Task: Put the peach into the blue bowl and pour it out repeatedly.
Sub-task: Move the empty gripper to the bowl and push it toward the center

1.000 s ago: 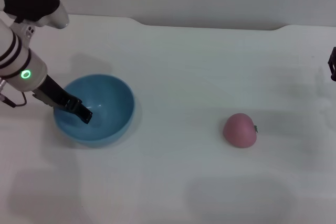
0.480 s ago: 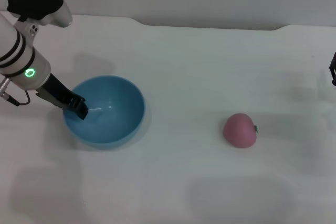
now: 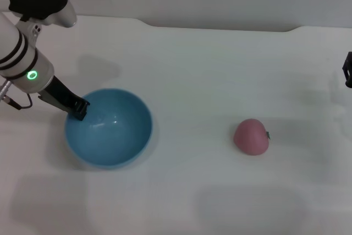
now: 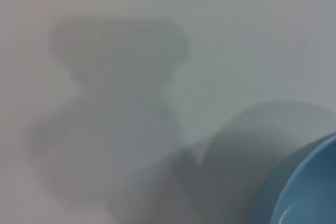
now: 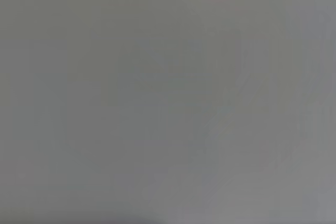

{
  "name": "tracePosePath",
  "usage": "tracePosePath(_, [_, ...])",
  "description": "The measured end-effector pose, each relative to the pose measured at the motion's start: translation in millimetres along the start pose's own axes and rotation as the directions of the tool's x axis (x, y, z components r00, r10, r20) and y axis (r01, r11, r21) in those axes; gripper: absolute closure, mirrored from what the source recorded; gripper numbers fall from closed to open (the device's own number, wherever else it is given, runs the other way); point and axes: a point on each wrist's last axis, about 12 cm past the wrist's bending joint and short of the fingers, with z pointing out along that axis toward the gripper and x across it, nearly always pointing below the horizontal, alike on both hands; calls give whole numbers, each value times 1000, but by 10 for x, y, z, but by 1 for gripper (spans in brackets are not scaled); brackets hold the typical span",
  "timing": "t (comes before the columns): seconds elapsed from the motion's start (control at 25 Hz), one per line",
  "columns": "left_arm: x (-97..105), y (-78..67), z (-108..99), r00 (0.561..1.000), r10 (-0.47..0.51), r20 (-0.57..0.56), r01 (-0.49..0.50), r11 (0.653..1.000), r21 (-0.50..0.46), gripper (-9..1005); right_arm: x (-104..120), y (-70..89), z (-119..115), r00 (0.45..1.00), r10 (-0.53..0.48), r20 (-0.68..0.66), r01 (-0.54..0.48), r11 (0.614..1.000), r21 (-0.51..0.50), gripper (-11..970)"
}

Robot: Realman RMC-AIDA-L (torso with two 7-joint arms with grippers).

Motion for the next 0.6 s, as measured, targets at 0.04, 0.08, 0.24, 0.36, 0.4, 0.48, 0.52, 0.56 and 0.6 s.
tracePosePath(0.04, [-6, -1, -5, 1000, 1, 2, -1, 1000, -1, 985, -14, 14, 10, 1000, -6, 4, 6, 1000, -10, 439])
tracePosePath(0.08, [-9, -1, -8, 1000, 2, 3, -2, 1000, -2, 988, -14, 14, 10, 1000, -6, 4, 6, 1000, -10, 439])
tracePosePath(0.24, [-33, 0, -16, 1000, -22, 16, 22, 1000, -11, 998, -50, 32, 43, 1000, -12, 12, 12, 1000, -19, 438])
tracePosePath(0.36, [-58, -34, -14, 1000, -26, 7, 26, 999, -21, 998, -88, 52, 78, 1000, -12, 20, 13, 1000, -24, 438])
tracePosePath(0.4, [-61, -49, -10, 1000, -24, -2, 24, 999, -25, 998, -98, 62, 94, 1000, -13, 17, 13, 1000, -27, 438])
tracePosePath(0.48, [-74, -91, 6, 1000, -12, -18, 11, 999, -49, 998, -111, 90, 144, 1000, -14, -8, 13, 999, -34, 438])
tracePosePath(0.52, [-74, -91, 6, 1000, -12, -18, 11, 999, -49, 998, -111, 101, 175, 999, -7, -33, 6, 999, -34, 438])
tracePosePath(0.56, [-78, -95, 11, 1000, -9, -16, 8, 999, -54, 998, -114, 109, 218, 998, 15, -65, -17, 999, -29, 438])
tracePosePath(0.6, [-84, -95, 14, 1000, -8, -11, 7, 998, -57, 998, -123, 117, 270, 993, 54, -104, -57, 998, -24, 439])
